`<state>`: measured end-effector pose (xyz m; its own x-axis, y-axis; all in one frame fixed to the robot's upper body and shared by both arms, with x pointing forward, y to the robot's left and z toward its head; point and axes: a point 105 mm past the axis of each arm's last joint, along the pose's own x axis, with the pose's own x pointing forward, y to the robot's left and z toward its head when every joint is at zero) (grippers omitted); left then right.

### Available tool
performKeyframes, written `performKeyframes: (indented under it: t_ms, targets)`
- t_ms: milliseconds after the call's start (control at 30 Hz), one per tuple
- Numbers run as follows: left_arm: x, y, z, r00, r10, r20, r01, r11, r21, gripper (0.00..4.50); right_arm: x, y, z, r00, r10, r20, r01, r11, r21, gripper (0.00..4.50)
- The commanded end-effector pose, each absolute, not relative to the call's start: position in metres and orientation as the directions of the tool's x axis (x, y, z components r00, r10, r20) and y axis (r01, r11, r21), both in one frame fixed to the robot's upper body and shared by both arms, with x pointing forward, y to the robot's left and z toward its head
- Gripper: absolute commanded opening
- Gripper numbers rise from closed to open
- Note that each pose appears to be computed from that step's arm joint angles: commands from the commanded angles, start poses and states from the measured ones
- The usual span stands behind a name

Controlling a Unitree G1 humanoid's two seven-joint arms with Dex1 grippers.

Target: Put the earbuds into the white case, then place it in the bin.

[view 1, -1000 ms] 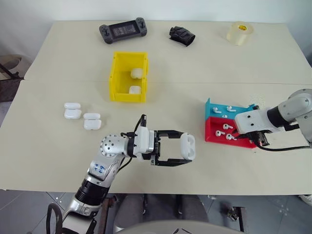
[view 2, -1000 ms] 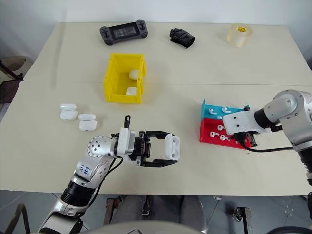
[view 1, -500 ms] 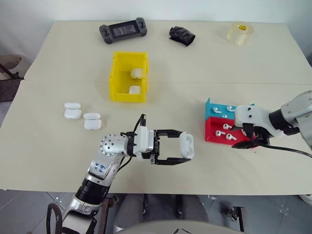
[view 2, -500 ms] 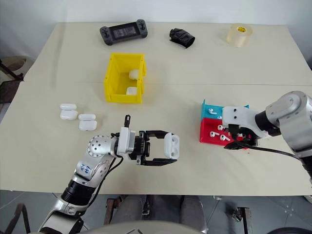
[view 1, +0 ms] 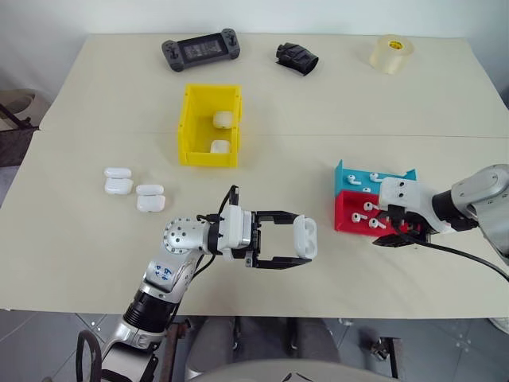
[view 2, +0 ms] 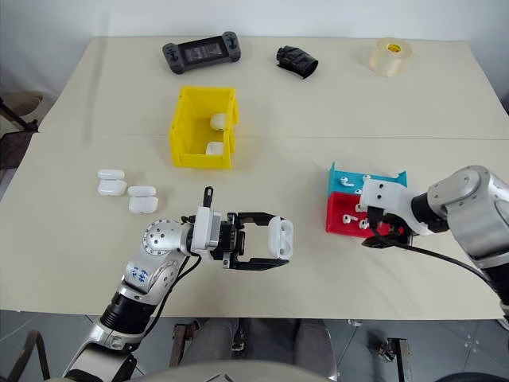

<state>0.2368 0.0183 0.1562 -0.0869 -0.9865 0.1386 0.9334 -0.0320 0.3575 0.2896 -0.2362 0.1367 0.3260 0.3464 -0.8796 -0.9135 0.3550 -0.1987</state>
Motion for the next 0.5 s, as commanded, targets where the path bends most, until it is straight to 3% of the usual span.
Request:
performKeyframes:
  t_ms: [33,300,400,500]
  targets:
    - [0.2338,0.0170,0.1656,-0.111,-0.981,0.157,0.914,-0.039,0.404,2.77,0.2921,-0.2343,0.1431,0.364,0.361,-0.859,-0.900,0.375,-0.223,3.27]
    - [0.2338,0.0172,0.1655,-0.112,-0.981,0.157,0.913,-0.039,0.405,2.77,0.2935,-0.2316,0.1414,0.368,0.381,-0.848,-0.888,0.416,-0.198,3.27]
    - [0.2339,0.0174,0.1655,-0.112,-0.981,0.157,0.913,-0.040,0.406,2.77,0.2949,-0.2319,0.1406,0.374,0.375,-0.848,-0.885,0.419,-0.205,2.65]
    - [0.2340,0.0176,0.1655,-0.112,-0.981,0.157,0.913,-0.040,0.406,2.77,0.2954,-0.2318,0.1396,0.376,0.373,-0.848,-0.884,0.420,-0.207,1.69]
